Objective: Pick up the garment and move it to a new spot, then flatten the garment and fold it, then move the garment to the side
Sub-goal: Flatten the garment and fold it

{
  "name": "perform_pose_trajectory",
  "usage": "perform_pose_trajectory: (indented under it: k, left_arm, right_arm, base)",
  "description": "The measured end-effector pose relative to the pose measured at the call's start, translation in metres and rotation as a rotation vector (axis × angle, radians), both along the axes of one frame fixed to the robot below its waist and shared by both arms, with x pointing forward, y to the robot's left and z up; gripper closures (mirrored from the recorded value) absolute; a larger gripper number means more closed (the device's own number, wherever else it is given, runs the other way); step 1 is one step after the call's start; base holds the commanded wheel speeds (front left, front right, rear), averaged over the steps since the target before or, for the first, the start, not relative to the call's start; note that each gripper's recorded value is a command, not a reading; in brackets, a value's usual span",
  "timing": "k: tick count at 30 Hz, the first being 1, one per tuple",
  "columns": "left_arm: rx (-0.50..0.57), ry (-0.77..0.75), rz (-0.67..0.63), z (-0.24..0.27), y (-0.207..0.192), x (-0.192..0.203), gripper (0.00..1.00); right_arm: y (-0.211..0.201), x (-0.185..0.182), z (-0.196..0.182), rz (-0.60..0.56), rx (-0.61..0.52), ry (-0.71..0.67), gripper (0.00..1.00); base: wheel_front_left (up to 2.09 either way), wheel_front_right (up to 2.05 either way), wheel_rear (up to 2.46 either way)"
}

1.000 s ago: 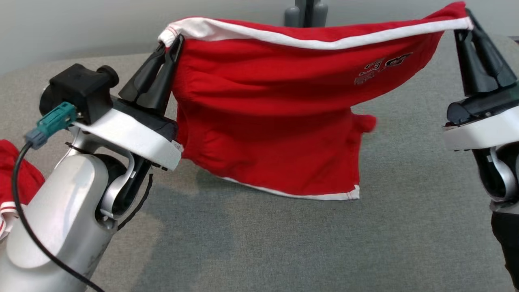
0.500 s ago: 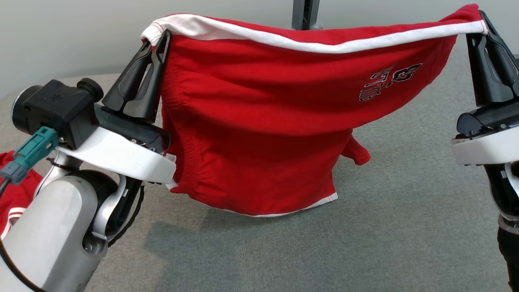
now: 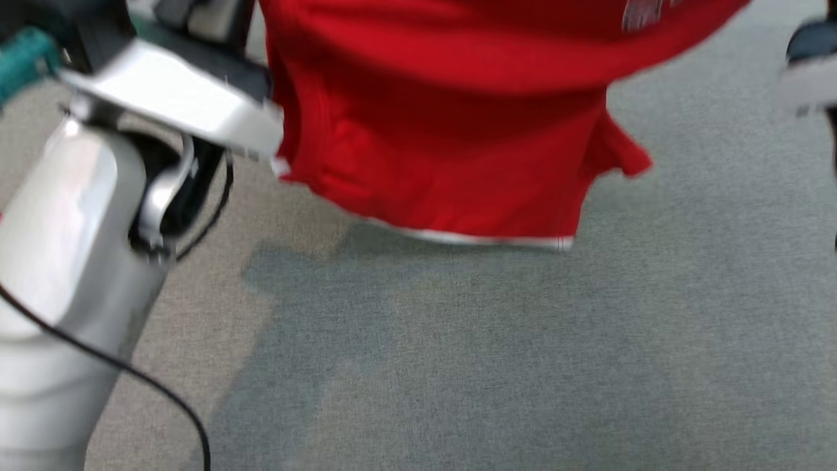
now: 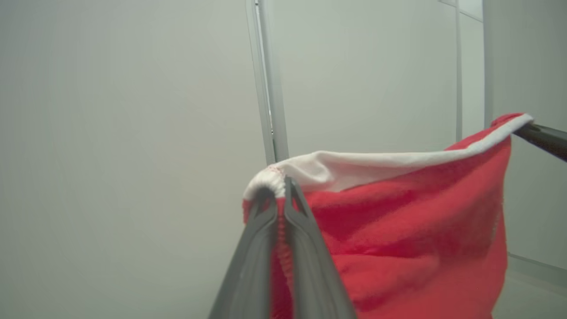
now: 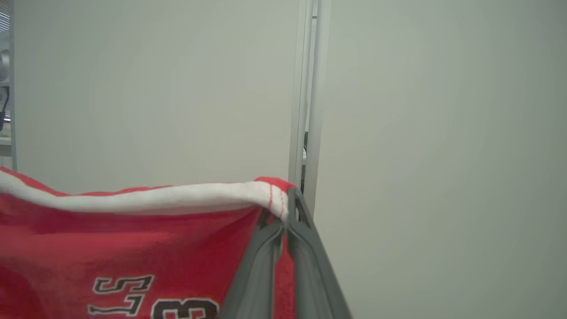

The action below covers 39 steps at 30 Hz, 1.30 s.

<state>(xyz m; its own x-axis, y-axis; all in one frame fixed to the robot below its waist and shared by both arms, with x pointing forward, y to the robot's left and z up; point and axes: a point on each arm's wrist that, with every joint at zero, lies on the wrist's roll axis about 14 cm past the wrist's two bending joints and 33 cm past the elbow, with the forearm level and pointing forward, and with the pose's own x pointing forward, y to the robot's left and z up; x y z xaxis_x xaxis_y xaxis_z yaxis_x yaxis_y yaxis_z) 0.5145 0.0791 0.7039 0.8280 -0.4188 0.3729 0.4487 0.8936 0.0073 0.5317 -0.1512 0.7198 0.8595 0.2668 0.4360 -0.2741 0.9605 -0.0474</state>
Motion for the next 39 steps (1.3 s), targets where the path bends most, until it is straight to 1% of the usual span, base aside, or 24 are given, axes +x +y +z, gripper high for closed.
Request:
perform_pose_trajectory:
  k: [5,8,12,14,16,21,24,27,30,32,33,35,36,39]
  left_arm:
    - [-0.008,-0.011,0.014,0.005,-0.001,0.046,1.00]
    - [-0.014,0.007,0.045,-0.003,0.006,0.072,1.00]
    - [-0.023,0.026,0.090,-0.014,0.016,0.097,1.00]
    - [-0.027,0.058,0.113,-0.026,0.022,0.107,1.00]
    - [-0.028,0.104,0.129,-0.044,0.025,0.115,1.00]
    - [-0.031,0.244,0.142,-0.097,0.026,0.123,1.00]
    - [-0.034,0.327,0.152,-0.131,0.028,0.122,1.00]
    - [-0.046,0.420,0.154,-0.170,0.027,0.112,1.00]
    - [-0.070,0.474,0.153,-0.195,0.026,0.100,1.00]
    - [-0.075,0.514,0.153,-0.215,0.026,0.087,1.00]
    - [-0.075,0.514,0.153,-0.215,0.026,0.087,1.00]
    - [-0.072,0.551,0.149,-0.234,0.024,0.072,1.00]
    - [-0.074,0.566,0.148,-0.242,0.024,0.064,1.00]
    - [-0.062,0.603,0.146,-0.262,0.023,0.041,1.00]
  right_arm:
    - [0.017,0.044,0.012,0.030,-0.005,-0.020,1.00]
    - [0.027,0.068,0.006,0.043,-0.005,0.000,1.00]
    - [0.040,0.092,0.010,0.061,0.019,-0.006,1.00]
    - [0.046,0.101,0.005,0.064,0.021,0.008,1.00]
    - [0.052,0.110,-0.008,0.065,0.014,0.053,1.00]
    - [0.061,0.124,-0.062,0.067,-0.003,0.202,1.00]
    - [0.062,0.124,-0.095,0.066,-0.013,0.276,1.00]
    - [0.059,0.115,-0.141,0.063,-0.008,0.375,1.00]
    - [0.053,0.101,-0.180,0.056,0.018,0.461,1.00]
    - [0.047,0.089,-0.208,0.047,0.060,0.527,1.00]
    - [0.047,0.089,-0.208,0.047,0.060,0.527,1.00]
    - [0.042,0.073,-0.236,0.040,0.075,0.591,1.00]
    - [0.040,0.064,-0.247,0.038,0.103,0.616,1.00]
    - [0.037,0.038,-0.273,0.043,0.125,0.672,1.00]
  base:
    - [0.00,0.00,0.00]
    - [0.00,0.00,0.00]
    - [0.00,0.00,0.00]
    - [0.00,0.00,0.00]
    - [0.00,0.00,0.00]
    - [0.00,0.00,0.00]
    - [0.00,0.00,0.00]
    - [0.00,0.00,0.00]
    - [0.00,0.00,0.00]
    - [0.00,0.00,0.00]
    - [0.00,0.00,0.00]
    - [0.00,0.00,0.00]
    - [0.00,0.00,0.00]
    - [0.00,0.00,0.00]
